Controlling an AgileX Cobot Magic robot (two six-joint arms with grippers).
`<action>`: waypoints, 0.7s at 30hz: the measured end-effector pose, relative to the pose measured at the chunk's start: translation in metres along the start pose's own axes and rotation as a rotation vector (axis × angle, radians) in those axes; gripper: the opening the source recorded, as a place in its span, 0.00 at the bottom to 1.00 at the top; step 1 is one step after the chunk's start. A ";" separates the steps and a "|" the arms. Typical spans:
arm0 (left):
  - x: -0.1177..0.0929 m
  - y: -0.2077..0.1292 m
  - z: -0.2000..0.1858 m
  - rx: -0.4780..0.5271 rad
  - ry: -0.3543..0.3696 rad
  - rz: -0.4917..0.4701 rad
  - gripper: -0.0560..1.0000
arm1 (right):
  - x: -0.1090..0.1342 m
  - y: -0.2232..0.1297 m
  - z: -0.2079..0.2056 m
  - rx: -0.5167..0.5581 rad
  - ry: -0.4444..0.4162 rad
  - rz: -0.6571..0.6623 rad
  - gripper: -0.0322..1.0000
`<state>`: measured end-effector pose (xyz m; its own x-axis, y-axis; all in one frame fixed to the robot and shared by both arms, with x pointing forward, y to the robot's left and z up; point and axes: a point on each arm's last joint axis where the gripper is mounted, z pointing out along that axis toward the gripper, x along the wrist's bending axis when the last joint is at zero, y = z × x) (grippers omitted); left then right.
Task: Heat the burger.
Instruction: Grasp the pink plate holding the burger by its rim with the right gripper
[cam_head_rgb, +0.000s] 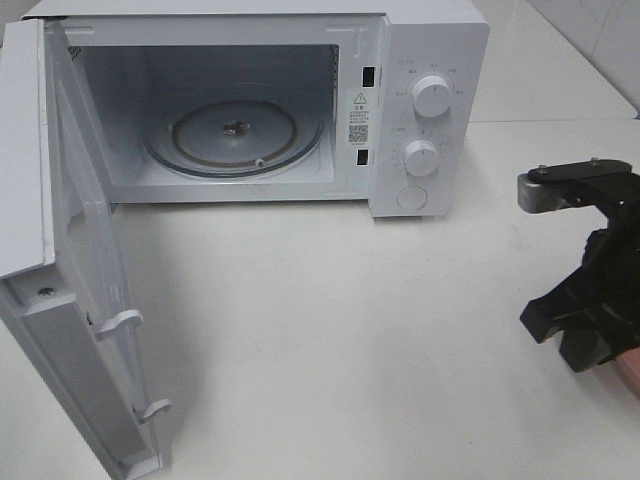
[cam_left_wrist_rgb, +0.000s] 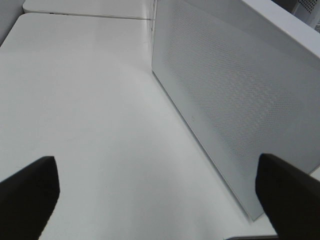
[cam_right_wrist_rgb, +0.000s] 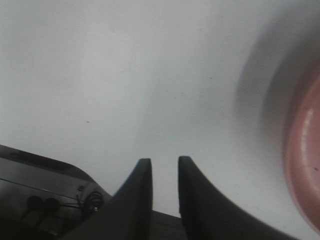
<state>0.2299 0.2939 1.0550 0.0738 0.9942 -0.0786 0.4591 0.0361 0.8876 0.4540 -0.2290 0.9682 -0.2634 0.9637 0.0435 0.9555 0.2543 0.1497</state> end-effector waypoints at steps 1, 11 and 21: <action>0.000 0.000 0.000 0.000 0.000 0.000 0.99 | 0.000 0.000 0.000 0.000 0.000 0.000 0.26; 0.000 0.000 0.000 0.000 0.000 0.000 0.99 | -0.028 0.005 -0.010 0.012 -0.151 -0.026 0.94; 0.000 0.000 0.000 0.000 0.000 0.000 0.99 | -0.044 0.008 -0.010 -0.024 -0.206 0.005 0.99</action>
<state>0.2299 0.2939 1.0550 0.0738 0.9942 -0.0786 0.4591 0.0361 0.8876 0.4718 -0.2700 0.9775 -0.2237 0.9618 -0.1580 0.9526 0.2501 0.1734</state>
